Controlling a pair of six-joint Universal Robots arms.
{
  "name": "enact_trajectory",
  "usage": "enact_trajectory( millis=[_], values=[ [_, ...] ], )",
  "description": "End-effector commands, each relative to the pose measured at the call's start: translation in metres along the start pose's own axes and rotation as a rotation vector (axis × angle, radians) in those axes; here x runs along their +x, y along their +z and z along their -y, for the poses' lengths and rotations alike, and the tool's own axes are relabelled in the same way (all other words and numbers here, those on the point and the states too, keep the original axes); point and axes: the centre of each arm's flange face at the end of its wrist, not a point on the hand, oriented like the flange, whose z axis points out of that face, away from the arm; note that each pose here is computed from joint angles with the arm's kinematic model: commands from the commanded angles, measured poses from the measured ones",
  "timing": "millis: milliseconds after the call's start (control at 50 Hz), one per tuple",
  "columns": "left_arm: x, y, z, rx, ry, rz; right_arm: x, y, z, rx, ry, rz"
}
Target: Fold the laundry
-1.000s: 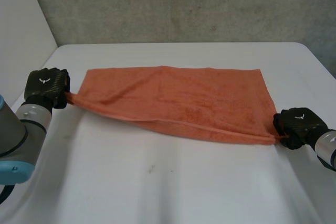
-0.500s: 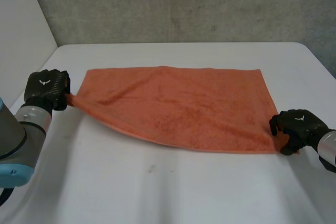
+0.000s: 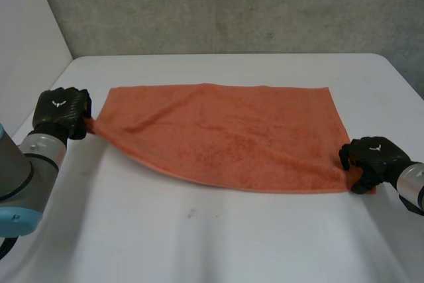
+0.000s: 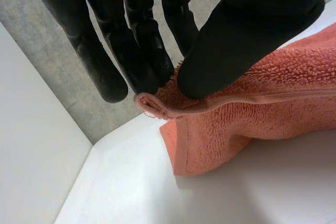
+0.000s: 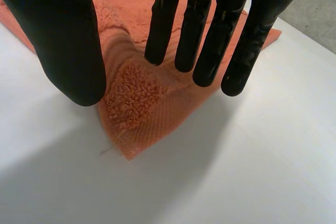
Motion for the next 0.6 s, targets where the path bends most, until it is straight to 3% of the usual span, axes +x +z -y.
enact_trajectory(
  millis=[20,260,440,600],
  values=[
    [0.000,0.000,0.000,0.000,0.000,0.002,0.007,0.006,0.005,0.018,-0.014,-0.020],
    [-0.001,0.000,0.000,-0.003,0.000,0.004,0.014,0.017,0.017,0.051,-0.034,-0.043],
    [-0.003,-0.018,0.009,-0.084,-0.011,-0.009,0.021,-0.010,0.057,0.140,-0.033,-0.097],
    [-0.017,-0.046,0.019,-0.185,-0.016,0.011,0.006,-0.040,0.061,-0.017,0.036,-0.002]
  ],
)
